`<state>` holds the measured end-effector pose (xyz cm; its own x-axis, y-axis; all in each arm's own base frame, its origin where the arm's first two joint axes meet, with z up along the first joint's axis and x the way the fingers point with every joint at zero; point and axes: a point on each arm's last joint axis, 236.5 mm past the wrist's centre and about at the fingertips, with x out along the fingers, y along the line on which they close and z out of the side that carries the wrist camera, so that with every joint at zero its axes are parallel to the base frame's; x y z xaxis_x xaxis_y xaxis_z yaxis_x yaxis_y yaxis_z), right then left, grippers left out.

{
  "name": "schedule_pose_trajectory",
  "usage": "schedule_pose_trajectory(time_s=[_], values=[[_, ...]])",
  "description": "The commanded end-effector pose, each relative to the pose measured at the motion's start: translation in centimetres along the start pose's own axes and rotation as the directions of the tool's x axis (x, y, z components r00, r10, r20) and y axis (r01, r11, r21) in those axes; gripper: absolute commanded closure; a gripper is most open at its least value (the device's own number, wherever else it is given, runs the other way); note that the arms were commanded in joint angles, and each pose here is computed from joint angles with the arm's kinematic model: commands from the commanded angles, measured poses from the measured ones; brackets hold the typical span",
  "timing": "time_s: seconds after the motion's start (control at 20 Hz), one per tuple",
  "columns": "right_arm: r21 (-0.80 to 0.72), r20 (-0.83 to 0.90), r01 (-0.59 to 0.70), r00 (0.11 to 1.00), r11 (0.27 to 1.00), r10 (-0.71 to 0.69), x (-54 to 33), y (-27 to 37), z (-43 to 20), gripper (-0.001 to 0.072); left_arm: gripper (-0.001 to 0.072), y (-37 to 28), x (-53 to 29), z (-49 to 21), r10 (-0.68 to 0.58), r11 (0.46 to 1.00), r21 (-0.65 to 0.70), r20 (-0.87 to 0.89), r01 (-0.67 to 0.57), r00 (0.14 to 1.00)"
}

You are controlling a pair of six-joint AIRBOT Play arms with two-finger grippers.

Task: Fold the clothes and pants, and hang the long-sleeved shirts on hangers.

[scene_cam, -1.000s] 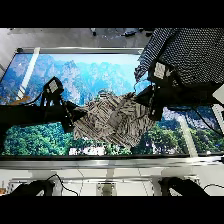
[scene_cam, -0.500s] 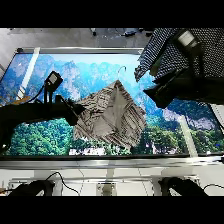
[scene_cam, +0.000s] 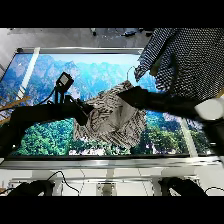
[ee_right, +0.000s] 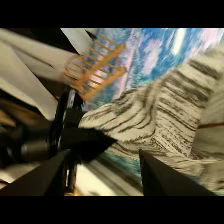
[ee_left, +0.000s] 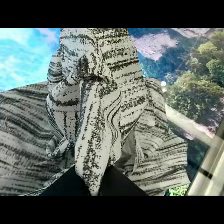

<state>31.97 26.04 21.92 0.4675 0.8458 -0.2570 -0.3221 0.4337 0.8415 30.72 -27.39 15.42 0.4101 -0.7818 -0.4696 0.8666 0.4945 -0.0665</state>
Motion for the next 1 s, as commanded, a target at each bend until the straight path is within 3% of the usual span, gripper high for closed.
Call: schedule_pose_trajectory(time_s=[0.0, 0.15, 0.5, 0.55, 0.6, 0.65, 0.85, 0.95], values=[[0.368, 0.204, -0.082, 0.979, 0.926, 0.006, 1.1, -6.2, 0.8, 0.0197, 0.0685, -1.2, 0.6, 0.4, -0.018, 1.000, 0.019, 0.009, 0.018, 1.000], [0.315, 0.264, -0.143, 0.963, 0.938, 0.058, 0.9, -5.6, 1.8, 0.0196, 0.0685, -2.7, 1.0, 0.5, -0.051, 0.998, 0.037, 0.006, 0.051, 0.999], [0.379, 0.299, -0.157, 0.953, 0.912, 0.040, 2.5, -8.2, 3.0, 0.0210, 0.0685, -6.1, 1.7, 0.7, -0.124, 0.989, 0.075, -0.003, 0.124, 0.992], [0.376, 0.303, -0.165, 0.952, 0.912, 0.047, 2.5, -8.1, 3.1, 0.0348, 0.0685, -6.3, 1.8, 0.7, -0.129, 0.989, 0.077, -0.004, 0.129, 0.992], [0.375, 0.302, -0.176, 0.952, 0.910, 0.059, 2.5, -7.8, 3.0, 0.0621, 0.0685, -6.4, 1.8, 0.7, -0.131, 0.988, 0.078, -0.004, 0.131, 0.991], [0.374, 0.301, -0.188, 0.951, 0.908, 0.072, 2.4, -7.4, 3.0, 0.0672, 0.0685, -6.4, 1.8, 0.7, -0.130, 0.988, 0.078, -0.004, 0.130, 0.991], [0.258, 0.306, -0.234, 0.940, 0.937, 0.151, 1.5, -3.6, 4.3, 0.0670, 0.0683, -6.3, 1.8, 0.7, -0.129, 0.989, 0.078, -0.004, 0.129, 0.992], [0.163, 0.319, -0.235, 0.932, 0.958, 0.175, 0.7, -1.1, 5.7, 0.0671, 0.0649, -6.3, 1.8, 0.7, -0.129, 0.989, 0.078, -0.003, 0.129, 0.992]])
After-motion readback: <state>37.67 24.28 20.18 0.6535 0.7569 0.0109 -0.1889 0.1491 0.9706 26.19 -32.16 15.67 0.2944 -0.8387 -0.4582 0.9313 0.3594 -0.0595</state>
